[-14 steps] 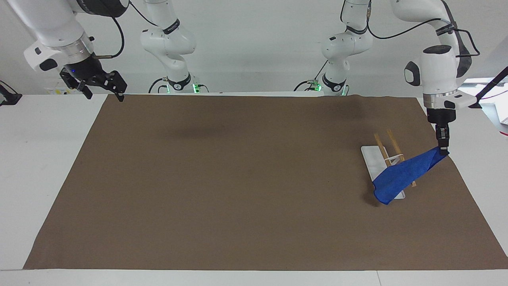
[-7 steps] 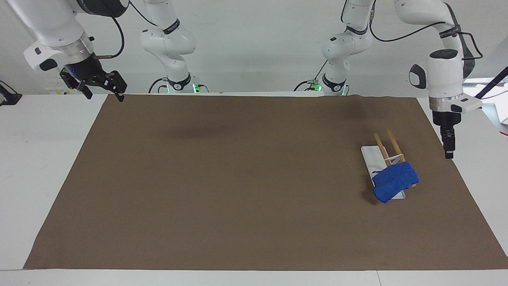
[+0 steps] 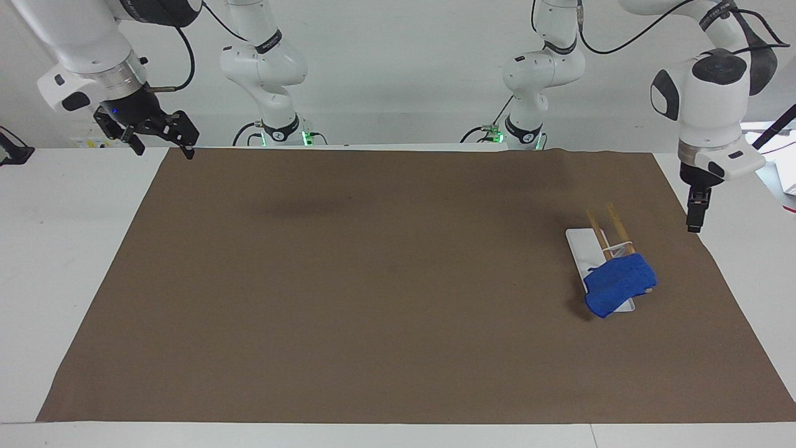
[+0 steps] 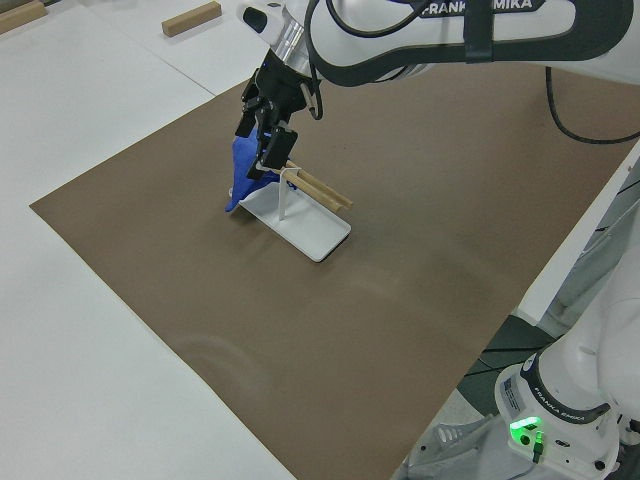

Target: Right arm passes towel to left arm to hang

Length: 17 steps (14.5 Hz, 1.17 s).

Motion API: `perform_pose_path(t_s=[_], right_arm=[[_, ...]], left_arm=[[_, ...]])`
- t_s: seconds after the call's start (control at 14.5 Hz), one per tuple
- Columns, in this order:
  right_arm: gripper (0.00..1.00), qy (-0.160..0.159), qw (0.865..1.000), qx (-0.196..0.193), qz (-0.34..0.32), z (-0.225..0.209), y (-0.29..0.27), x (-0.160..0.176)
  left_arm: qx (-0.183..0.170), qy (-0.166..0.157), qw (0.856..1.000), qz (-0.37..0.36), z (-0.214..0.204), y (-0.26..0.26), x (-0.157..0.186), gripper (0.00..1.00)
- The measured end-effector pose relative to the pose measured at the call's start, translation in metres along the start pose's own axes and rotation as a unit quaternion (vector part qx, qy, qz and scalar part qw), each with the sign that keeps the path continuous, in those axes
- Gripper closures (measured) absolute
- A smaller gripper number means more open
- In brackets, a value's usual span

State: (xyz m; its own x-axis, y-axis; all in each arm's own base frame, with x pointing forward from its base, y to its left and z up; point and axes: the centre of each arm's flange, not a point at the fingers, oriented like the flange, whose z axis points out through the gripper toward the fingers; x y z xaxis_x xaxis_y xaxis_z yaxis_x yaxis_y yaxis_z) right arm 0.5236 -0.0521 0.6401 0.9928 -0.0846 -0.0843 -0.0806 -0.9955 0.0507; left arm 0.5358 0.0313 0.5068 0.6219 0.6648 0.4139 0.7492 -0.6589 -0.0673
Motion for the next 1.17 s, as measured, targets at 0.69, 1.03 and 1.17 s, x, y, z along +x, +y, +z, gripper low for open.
perform_pose_path(t_s=[0.69, 1.03, 1.17], right_arm=[[0.0, 0.0, 1.0, 0.0, 0.0, 0.0, 0.0, 0.0], [0.0, 0.0, 1.0, 0.0, 0.0, 0.0, 0.0, 0.0], [0.0, 0.0, 1.0, 0.0, 0.0, 0.0, 0.0, 0.0]], left_arm=[[-0.008, -0.165, 0.955, 0.246, -0.127, 0.034, -0.056, 0.0], [-0.061, -0.191, 0.885, 0.419, -0.164, 0.023, -0.027, 0.0], [-0.065, -0.189, 0.881, 0.428, -0.165, 0.027, -0.021, 0.0]])
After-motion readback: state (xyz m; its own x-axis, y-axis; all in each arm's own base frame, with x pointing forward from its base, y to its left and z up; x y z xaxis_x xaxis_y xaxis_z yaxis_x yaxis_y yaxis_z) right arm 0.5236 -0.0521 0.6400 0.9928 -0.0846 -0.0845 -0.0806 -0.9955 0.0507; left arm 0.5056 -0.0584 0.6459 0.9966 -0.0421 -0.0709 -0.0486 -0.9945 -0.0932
